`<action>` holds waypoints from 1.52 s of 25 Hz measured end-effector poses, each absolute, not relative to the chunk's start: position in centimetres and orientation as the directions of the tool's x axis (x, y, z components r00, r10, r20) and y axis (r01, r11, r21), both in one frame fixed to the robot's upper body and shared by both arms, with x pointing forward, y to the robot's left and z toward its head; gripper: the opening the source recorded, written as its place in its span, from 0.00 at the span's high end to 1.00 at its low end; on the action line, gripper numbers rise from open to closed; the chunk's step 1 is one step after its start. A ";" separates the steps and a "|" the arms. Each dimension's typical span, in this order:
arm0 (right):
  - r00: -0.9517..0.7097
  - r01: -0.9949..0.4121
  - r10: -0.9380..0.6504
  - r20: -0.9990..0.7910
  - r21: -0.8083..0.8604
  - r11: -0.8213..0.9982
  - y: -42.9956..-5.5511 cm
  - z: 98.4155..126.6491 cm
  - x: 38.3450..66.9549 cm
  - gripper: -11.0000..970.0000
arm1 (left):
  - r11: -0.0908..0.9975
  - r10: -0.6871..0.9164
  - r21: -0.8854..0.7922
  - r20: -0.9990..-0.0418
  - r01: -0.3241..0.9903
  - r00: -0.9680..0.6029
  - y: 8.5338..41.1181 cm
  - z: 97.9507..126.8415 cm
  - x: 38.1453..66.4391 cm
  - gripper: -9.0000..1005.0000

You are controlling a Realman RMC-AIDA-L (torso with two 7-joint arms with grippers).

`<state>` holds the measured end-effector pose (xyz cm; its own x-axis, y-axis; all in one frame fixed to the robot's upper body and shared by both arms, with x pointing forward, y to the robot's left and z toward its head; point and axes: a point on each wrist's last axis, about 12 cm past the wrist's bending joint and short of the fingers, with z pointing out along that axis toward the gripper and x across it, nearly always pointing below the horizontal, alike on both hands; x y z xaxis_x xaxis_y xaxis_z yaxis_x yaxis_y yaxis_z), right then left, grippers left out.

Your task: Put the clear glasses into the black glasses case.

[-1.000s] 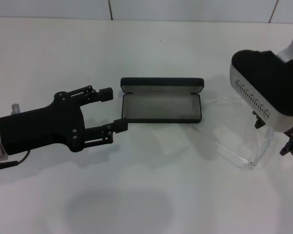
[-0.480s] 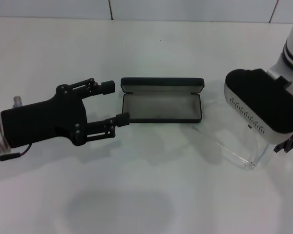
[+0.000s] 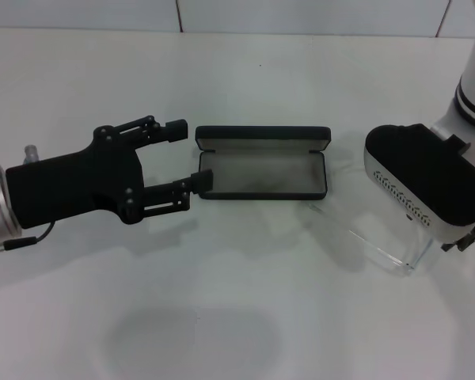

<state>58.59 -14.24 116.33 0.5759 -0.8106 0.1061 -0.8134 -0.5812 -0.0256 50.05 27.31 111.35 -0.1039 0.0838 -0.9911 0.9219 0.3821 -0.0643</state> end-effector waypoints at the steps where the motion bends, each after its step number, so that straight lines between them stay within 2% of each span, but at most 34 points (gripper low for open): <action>1: 0.579 -0.811 -0.808 0.111 -0.024 -0.584 -14.3 116.2 58.6 0.33 | 0.384 0.084 -0.064 -0.991 0.921 -0.104 27.3 111.3 50.1 0.28; 6: 0.587 -0.805 -0.801 0.119 -0.017 -0.593 -14.5 115.9 58.6 0.35 | 0.387 0.079 -0.064 -0.992 0.920 -0.102 27.3 111.4 50.1 0.29; 11: 0.586 -0.806 -0.803 0.109 -0.027 -0.592 -14.4 116.0 58.6 0.61 | 0.394 0.070 -0.069 -0.992 0.917 -0.105 27.4 111.4 50.0 0.29; 17: 0.570 -0.817 -0.816 0.092 -0.045 -0.575 -14.9 116.2 58.2 0.82 | 0.401 0.062 -0.073 -0.992 0.913 -0.107 27.6 111.3 49.8 0.31; 20: 0.553 -0.829 -0.830 0.072 -0.050 -0.557 -15.3 116.6 58.0 0.87 | 0.402 0.061 -0.073 -0.992 0.913 -0.107 27.6 111.3 49.8 0.31; 25: 0.517 -0.855 -0.856 -0.019 -0.073 -0.514 -16.1 118.4 57.0 0.87 | 0.401 0.060 -0.074 -0.993 0.913 -0.106 27.6 111.3 49.8 0.32; 34: 0.456 -0.887 -0.878 -0.143 -0.151 -0.436 -17.6 120.1 54.7 0.88 | 0.398 0.050 -0.073 -0.994 0.915 -0.101 27.6 111.5 49.8 0.34; 38: 0.401 -0.912 -0.875 -0.273 -0.214 -0.351 -19.1 121.2 54.4 0.88 | 0.413 -0.007 -0.079 -0.996 0.907 -0.084 27.8 112.1 49.9 0.35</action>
<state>54.40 -19.10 121.18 0.4010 -0.8745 -0.2727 -0.9115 -0.3513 -0.2138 49.90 27.77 112.08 -0.0837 -0.0074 -0.9965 0.9073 0.4130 -0.0792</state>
